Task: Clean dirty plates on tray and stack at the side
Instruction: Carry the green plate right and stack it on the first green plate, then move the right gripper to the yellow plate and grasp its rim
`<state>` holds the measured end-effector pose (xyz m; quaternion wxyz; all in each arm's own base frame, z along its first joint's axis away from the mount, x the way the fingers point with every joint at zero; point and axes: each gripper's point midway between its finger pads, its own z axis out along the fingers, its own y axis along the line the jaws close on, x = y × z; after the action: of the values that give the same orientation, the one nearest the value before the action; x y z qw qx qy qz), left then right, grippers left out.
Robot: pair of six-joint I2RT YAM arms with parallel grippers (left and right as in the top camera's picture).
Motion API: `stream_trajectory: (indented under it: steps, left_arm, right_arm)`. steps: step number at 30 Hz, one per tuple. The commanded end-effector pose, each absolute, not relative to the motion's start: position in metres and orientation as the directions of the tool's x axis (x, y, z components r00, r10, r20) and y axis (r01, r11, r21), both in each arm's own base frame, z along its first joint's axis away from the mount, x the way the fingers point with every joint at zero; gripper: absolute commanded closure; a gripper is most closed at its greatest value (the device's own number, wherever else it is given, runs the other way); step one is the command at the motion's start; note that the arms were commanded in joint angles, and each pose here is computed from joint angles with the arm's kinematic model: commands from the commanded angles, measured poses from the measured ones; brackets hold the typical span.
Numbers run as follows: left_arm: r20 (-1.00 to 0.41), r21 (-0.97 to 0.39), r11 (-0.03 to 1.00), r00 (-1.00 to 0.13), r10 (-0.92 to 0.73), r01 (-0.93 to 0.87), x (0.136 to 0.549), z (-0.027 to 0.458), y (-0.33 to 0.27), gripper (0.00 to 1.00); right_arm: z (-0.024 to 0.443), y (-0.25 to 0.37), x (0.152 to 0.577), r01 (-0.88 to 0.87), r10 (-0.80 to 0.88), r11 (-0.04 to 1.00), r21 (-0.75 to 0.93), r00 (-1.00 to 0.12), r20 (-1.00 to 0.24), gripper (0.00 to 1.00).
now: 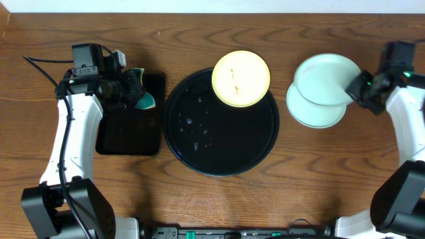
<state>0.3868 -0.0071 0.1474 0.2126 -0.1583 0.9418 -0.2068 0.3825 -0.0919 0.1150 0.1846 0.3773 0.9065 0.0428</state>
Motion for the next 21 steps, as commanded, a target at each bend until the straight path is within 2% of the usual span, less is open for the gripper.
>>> stream_trajectory:
  steps: [1, 9, 13, 16, 21]
  left_arm:
    - [-0.329, -0.451, 0.866, -0.862, -0.387, -0.217, 0.386, 0.143, -0.006, 0.92]
    - [-0.335, -0.451, 0.866, -0.859, -0.386, -0.214, 0.388, 0.144, -0.005, 0.92]
    - [-0.335, -0.452, 0.866, -0.859, -0.386, -0.213, 0.388, 0.144, -0.005, 0.92]
    - [-0.335, -0.451, 0.866, -0.859, -0.386, -0.214, 0.388, 0.144, -0.005, 0.92]
    - [-0.335, -0.451, 0.866, -0.859, -0.386, -0.214, 0.388, 0.144, -0.005, 0.92]
  right_arm:
    - [0.102, -0.095, 0.369, 0.699, 0.732, 0.680, 0.220, -0.632, -0.253, 0.99]
    - [0.075, -0.075, 0.362, 0.673, 0.704, 0.710, 0.208, -0.672, -0.230, 0.98]
    - [0.076, -0.065, 0.370, 0.636, 0.675, 0.738, 0.224, -0.695, -0.250, 0.67]
    - [0.087, -0.044, 0.387, 0.519, 0.593, 0.801, 0.298, -0.755, -0.279, 0.52]
    - [0.117, -0.009, 0.414, 0.372, 0.495, 0.854, 0.363, -0.795, -0.350, 0.48]
